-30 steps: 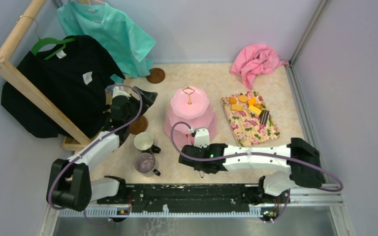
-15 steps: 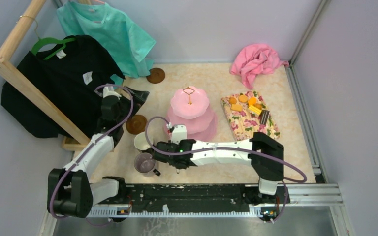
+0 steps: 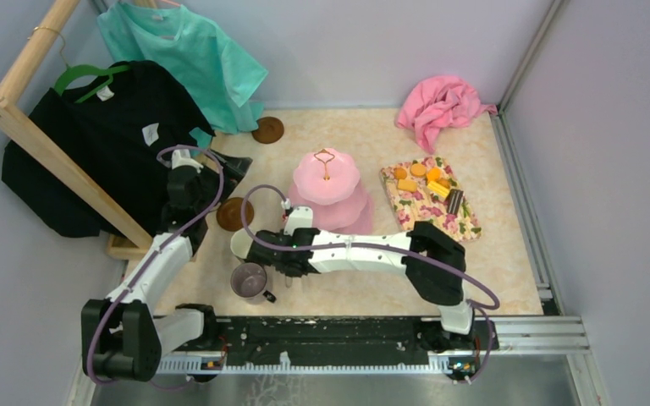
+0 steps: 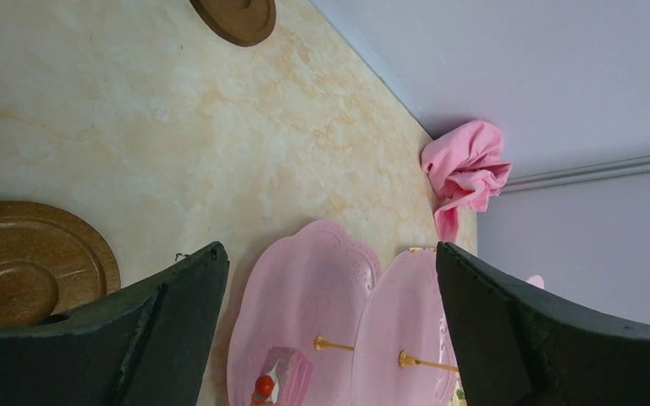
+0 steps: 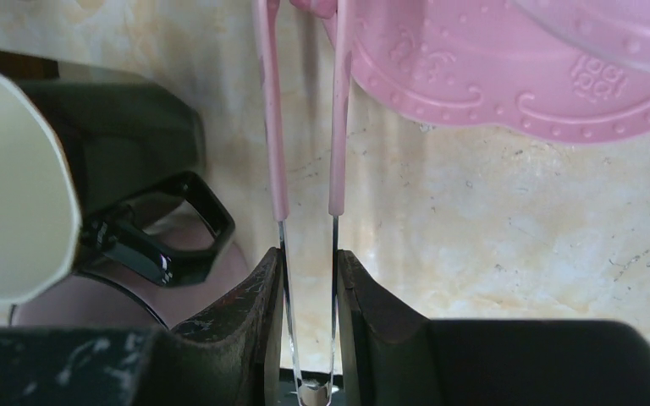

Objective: Serve the afternoon tea
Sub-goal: Place the desert on the desert table.

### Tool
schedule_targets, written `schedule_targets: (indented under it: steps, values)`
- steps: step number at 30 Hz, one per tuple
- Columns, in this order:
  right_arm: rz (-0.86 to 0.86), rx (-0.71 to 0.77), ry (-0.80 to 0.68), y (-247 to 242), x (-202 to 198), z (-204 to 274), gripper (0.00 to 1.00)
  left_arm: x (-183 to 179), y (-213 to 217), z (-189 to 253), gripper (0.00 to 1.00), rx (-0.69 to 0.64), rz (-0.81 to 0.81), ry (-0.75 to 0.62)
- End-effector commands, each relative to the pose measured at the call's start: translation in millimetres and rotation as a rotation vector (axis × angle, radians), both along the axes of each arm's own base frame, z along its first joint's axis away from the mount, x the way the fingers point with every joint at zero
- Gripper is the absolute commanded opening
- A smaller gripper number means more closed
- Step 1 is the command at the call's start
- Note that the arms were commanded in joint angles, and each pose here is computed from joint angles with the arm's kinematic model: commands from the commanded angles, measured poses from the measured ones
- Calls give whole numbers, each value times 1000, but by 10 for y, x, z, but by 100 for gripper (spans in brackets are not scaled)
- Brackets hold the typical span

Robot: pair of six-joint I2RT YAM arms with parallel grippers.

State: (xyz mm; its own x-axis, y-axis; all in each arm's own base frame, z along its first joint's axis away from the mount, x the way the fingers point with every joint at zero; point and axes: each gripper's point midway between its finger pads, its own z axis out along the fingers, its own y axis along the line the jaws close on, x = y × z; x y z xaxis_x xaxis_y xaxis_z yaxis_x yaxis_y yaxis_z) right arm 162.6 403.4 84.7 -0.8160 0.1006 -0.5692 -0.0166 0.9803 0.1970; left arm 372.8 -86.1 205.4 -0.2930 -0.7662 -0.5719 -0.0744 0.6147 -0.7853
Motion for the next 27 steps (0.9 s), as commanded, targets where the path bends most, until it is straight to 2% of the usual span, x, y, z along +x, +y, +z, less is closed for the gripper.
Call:
schedule_targets:
  steps: [1, 22, 27]
  values:
    - [-66, 64, -17, 155, 193, 197, 2, -35, 20, 2, 97, 13, -10, -11]
    - [-150, -12, -41, 57, 654, 17, 2, -45, 41, 59, 97, 26, -17, -33]
    - [-167, -24, -39, 19, 726, -13, 5, -44, 35, 47, 97, 24, -20, -32]
